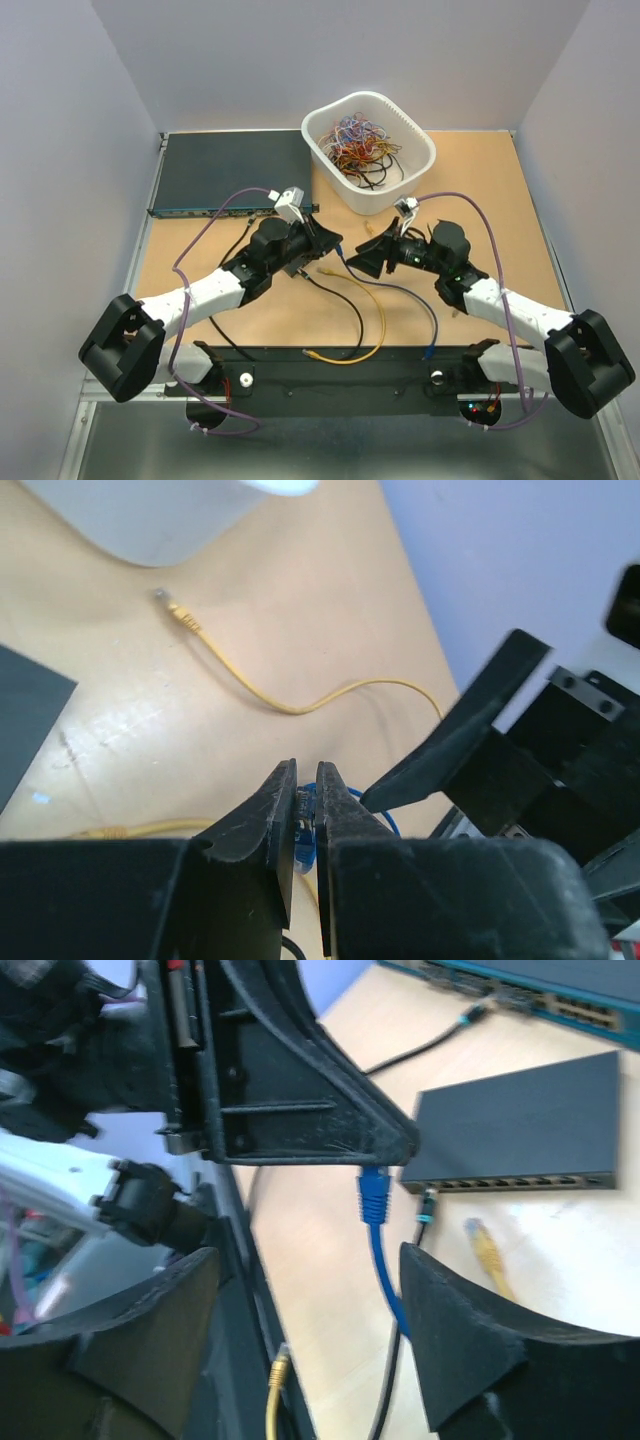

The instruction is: Insert the plug into the switch port

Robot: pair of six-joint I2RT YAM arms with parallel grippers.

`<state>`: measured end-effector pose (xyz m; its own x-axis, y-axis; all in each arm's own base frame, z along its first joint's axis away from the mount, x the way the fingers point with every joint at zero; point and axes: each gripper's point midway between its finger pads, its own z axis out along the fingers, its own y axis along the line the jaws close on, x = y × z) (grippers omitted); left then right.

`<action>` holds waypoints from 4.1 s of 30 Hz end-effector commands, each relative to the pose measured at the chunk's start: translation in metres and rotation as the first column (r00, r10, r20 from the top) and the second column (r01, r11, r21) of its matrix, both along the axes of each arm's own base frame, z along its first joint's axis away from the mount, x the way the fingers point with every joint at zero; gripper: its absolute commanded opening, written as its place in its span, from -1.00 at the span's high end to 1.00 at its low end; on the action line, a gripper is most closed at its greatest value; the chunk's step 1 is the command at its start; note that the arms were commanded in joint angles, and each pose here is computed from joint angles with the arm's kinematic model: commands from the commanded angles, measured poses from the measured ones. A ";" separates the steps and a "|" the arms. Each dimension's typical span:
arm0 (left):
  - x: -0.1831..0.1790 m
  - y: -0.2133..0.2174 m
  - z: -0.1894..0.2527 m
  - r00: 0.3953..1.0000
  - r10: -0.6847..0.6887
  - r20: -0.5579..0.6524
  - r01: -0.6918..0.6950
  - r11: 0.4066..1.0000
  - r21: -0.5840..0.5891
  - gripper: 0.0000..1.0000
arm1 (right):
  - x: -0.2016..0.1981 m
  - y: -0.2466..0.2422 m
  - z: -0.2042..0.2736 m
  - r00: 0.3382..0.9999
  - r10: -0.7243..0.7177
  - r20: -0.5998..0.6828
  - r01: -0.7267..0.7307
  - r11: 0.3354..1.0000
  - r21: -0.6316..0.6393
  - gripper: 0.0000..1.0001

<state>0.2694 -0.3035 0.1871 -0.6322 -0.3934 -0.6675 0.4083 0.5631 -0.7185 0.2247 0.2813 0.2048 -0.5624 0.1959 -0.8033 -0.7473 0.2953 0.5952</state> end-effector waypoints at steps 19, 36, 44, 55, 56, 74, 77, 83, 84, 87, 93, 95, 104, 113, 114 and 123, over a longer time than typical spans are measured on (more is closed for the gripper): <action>0.018 0.009 -0.019 0.980 0.146 -0.137 -0.133 0.986 0.100 1.00 | 0.033 0.031 -0.020 0.968 -0.195 0.159 0.240 0.905 -0.351 -0.14; 0.016 0.006 -0.022 0.983 0.125 -0.136 -0.113 0.989 0.095 1.00 | 0.044 0.040 -0.031 0.962 -0.227 0.150 0.267 0.891 -0.367 0.11; 0.016 0.007 -0.024 0.982 0.127 -0.137 -0.114 0.989 0.099 1.00 | 0.044 0.047 -0.030 0.968 -0.209 0.140 0.246 0.903 -0.353 0.11; 0.015 0.006 -0.025 0.983 0.121 -0.139 -0.108 0.989 0.098 1.00 | 0.046 0.054 -0.032 0.971 -0.202 0.128 0.234 0.907 -0.349 0.32; 0.015 0.005 -0.025 0.983 0.118 -0.139 -0.105 0.990 0.096 1.00 | 0.046 0.054 -0.034 0.971 -0.201 0.126 0.233 0.906 -0.353 0.33; 0.016 0.006 -0.028 0.983 0.125 -0.137 -0.112 0.989 0.098 1.00 | 0.055 0.042 -0.043 0.950 -0.280 0.141 0.312 0.873 -0.375 0.99; 0.017 0.006 -0.029 0.982 0.127 -0.138 -0.114 0.988 0.101 1.00 | 0.054 0.039 -0.043 0.948 -0.285 0.142 0.318 0.868 -0.381 0.85; 0.017 0.005 -0.031 0.982 0.126 -0.142 -0.112 0.988 0.104 1.00 | 0.054 0.036 -0.038 0.942 -0.296 0.155 0.334 0.865 -0.375 0.50; 0.018 0.005 -0.030 0.982 0.127 -0.139 -0.114 0.988 0.102 1.00 | 0.054 0.035 -0.036 0.941 -0.298 0.157 0.336 0.866 -0.371 0.46; 0.018 0.005 -0.029 0.982 0.127 -0.138 -0.114 0.988 0.101 1.00 | 0.055 0.034 -0.035 0.941 -0.299 0.159 0.338 0.865 -0.370 0.29; 0.019 0.004 -0.029 0.982 0.127 -0.138 -0.114 0.988 0.101 1.00 | 0.054 0.035 -0.038 0.943 -0.296 0.154 0.333 0.865 -0.376 0.27; 0.018 0.004 -0.028 0.982 0.127 -0.137 -0.114 0.989 0.099 1.00 | 0.054 0.036 -0.039 0.943 -0.295 0.152 0.331 0.864 -0.378 0.29; 0.018 0.005 -0.028 0.982 0.128 -0.137 -0.115 0.988 0.100 1.00 | 0.052 0.039 -0.047 0.951 -0.280 0.129 0.308 0.868 -0.389 0.40; 0.018 0.005 -0.026 0.982 0.130 -0.135 -0.118 0.989 0.094 1.00 | 0.051 0.038 -0.050 0.951 -0.283 0.125 0.309 0.868 -0.388 0.46; 0.017 0.006 -0.027 0.982 0.129 -0.137 -0.117 0.989 0.093 1.00 | 0.052 0.038 -0.051 0.951 -0.284 0.123 0.309 0.868 -0.387 0.46; 0.018 0.005 -0.025 0.982 0.130 -0.134 -0.119 0.989 0.088 1.00 | 0.050 0.040 -0.059 0.955 -0.277 0.108 0.296 0.870 -0.394 0.45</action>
